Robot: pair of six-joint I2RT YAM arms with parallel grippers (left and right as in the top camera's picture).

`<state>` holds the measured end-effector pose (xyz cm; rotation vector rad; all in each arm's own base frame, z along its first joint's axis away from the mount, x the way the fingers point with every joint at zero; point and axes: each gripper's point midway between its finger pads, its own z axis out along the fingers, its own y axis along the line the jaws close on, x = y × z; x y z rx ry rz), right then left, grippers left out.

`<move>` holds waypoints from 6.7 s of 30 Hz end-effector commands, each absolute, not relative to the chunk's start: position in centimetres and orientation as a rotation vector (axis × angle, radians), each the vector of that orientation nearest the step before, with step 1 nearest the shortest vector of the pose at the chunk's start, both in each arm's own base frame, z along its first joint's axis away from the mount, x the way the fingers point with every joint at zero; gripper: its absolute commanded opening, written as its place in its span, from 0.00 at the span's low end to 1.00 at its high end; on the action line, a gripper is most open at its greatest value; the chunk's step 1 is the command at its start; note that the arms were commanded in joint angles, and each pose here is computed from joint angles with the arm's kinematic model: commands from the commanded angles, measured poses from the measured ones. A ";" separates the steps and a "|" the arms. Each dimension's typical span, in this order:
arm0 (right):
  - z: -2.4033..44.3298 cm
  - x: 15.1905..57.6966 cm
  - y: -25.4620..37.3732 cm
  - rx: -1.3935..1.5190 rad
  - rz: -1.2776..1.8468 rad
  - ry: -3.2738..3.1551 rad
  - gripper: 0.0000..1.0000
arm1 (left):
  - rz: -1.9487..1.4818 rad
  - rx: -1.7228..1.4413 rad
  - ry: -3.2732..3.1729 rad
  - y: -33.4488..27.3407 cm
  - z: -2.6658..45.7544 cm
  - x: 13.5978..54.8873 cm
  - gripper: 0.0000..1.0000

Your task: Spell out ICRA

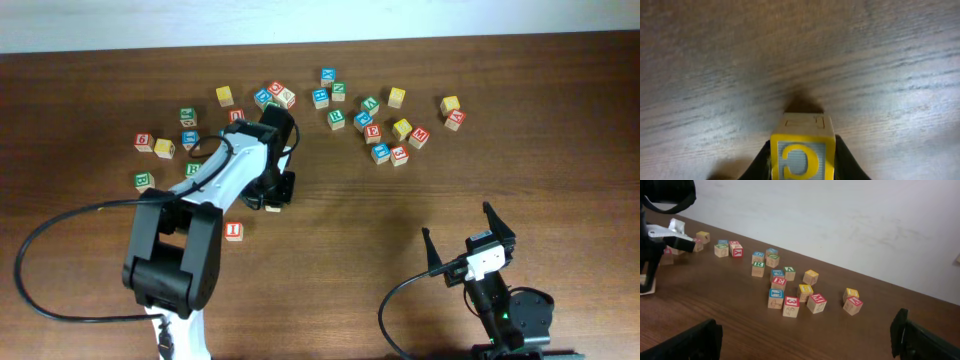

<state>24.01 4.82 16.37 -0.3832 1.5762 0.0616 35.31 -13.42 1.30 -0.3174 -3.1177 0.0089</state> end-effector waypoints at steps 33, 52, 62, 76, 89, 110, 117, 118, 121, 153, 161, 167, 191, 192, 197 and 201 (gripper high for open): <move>16.2 23.9 5.2 -0.395 0.080 1.577 0.99 | 0.042 -0.336 -3.251 -14.2 0.5 38.0 0.63; 16.2 23.9 5.2 -0.395 0.080 1.577 0.98 | 0.207 -0.387 -3.320 -17.0 1.0 39.6 0.17; 16.2 23.9 5.2 -0.395 0.079 1.577 0.98 | 0.153 -0.369 -3.215 -16.0 0.6 37.0 0.16; 16.2 23.9 5.2 -0.395 0.079 1.577 0.98 | 0.195 -0.415 -3.209 -16.5 0.6 37.0 0.08; 16.2 23.9 5.2 -0.395 0.080 1.577 0.98 | 0.225 -0.480 -3.251 -17.0 7.3 35.6 0.00; 16.2 23.9 5.2 -0.395 0.079 1.577 0.98 | 0.126 -0.472 -3.124 -15.3 1.6 30.8 0.00; 16.2 23.9 5.2 -0.395 0.079 1.577 0.98 | -0.053 -0.470 -3.129 -13.3 1.5 30.9 0.00; 16.2 23.9 5.2 -0.395 0.079 1.577 0.98 | -0.078 -0.471 -3.133 -13.0 1.6 31.0 0.00; 16.2 23.9 5.2 -0.395 0.080 1.577 0.98 | -0.145 -0.471 -3.143 -12.3 1.6 31.4 0.00; 16.2 23.9 5.2 -0.395 0.080 1.577 0.98 | -0.554 -0.195 -3.306 -7.6 2.9 35.5 0.02; 16.1 23.9 5.2 -0.395 0.079 1.577 0.98 | -0.490 -0.100 -3.357 -7.8 5.2 37.4 0.00; 16.2 23.9 5.2 -0.395 0.080 1.577 0.99 | -0.093 -0.114 -3.447 -12.3 5.9 39.4 0.00; 16.2 23.9 5.2 -0.395 0.080 1.577 0.99 | 0.024 -0.126 -3.508 -13.5 4.5 40.3 0.00; 16.2 23.9 5.2 -0.395 0.080 1.577 0.98 | 0.024 -0.126 -3.508 -13.5 4.4 40.3 0.00; 16.2 23.9 5.2 -0.395 0.080 1.577 0.98 | 0.021 -0.126 -3.501 -13.5 4.2 40.2 0.00; 16.2 23.9 5.2 -0.395 0.080 1.577 0.98 | 0.010 -0.126 -3.486 -13.3 3.7 39.7 0.00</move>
